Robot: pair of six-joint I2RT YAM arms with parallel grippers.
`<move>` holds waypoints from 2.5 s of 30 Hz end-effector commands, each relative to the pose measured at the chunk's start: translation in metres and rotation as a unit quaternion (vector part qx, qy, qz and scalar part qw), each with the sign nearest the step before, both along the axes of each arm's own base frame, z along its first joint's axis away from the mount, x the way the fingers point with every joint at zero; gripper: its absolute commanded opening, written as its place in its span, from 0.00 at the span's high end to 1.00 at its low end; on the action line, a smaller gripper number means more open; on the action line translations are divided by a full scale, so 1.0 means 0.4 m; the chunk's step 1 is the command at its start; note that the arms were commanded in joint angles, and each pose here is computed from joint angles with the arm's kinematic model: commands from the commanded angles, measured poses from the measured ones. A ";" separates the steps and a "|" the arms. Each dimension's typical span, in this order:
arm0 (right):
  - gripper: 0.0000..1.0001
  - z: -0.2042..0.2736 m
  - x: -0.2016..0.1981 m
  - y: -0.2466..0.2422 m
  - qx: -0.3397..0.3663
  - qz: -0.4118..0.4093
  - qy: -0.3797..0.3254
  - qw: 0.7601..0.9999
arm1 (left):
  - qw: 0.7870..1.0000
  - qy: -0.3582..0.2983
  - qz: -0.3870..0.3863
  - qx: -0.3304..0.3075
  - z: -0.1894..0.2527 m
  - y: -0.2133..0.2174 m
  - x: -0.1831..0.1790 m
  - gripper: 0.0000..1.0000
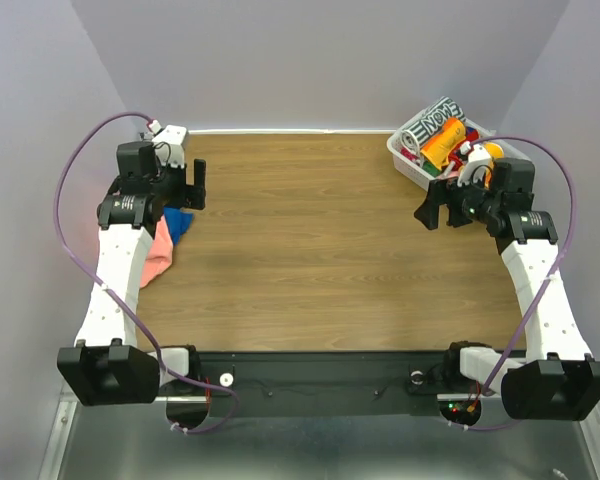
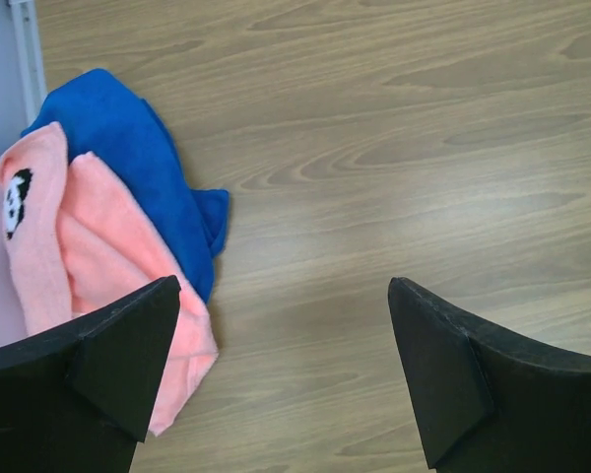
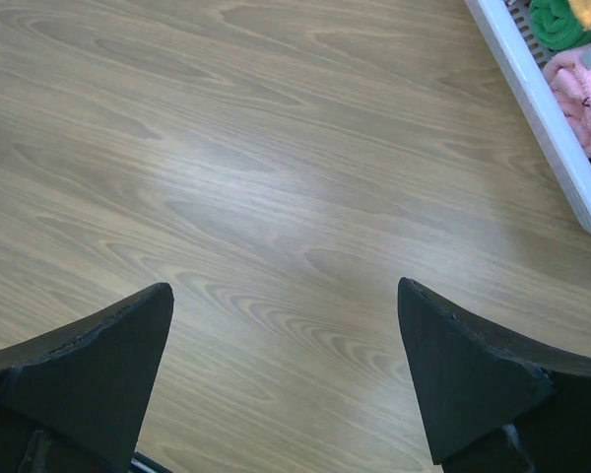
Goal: Roll the towels
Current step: Grab a towel with the left arm, then move the towel to the center of the board
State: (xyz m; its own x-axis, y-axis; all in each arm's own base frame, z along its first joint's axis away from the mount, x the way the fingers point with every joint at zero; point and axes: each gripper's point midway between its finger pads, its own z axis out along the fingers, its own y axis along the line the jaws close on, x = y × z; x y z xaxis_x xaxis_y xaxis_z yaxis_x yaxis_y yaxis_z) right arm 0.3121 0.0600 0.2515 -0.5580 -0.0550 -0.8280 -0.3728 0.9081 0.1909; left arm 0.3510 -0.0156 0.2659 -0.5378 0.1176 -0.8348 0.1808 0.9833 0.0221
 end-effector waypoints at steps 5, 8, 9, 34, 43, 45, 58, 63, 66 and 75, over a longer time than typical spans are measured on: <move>0.00 -0.009 0.002 0.011 0.010 0.008 0.003 1.000 | 0.986 0.033 0.153 0.065 -0.004 0.228 0.060 0.02; 0.00 -0.013 0.003 0.014 0.012 0.011 0.008 1.000 | 0.973 0.075 0.206 0.077 -0.047 0.354 0.072 0.17; 0.00 -0.015 0.003 0.016 0.014 0.013 0.010 1.000 | 0.966 0.099 0.222 0.092 -0.083 0.396 0.079 0.19; 0.00 -0.029 0.029 0.012 0.016 0.006 0.041 0.999 | 0.932 0.214 0.266 0.124 -0.429 0.584 0.214 0.67; 0.00 -0.038 0.031 0.013 0.016 0.010 0.045 0.999 | 0.931 0.196 0.277 0.135 -0.377 0.604 0.224 1.00; 0.00 -0.030 0.032 0.013 0.015 0.010 0.041 0.999 | 0.936 0.166 0.281 0.133 -0.293 0.603 0.229 1.00; 0.00 0.034 0.047 0.035 0.036 0.028 0.016 0.999 | 0.975 -0.174 0.100 0.097 0.568 0.213 0.167 1.00; 0.00 0.078 0.055 0.042 0.042 0.035 -0.002 0.999 | 0.947 -0.311 -0.075 -0.008 0.715 -0.070 0.073 1.00; 0.00 0.088 0.058 0.045 0.045 0.036 -0.006 0.998 | 0.912 -0.374 -0.152 -0.069 0.811 -0.181 -0.020 1.00; 0.00 0.094 0.048 0.046 0.040 0.043 -0.016 0.998 | 0.894 -0.328 -0.270 -0.141 0.767 -0.314 -0.034 1.00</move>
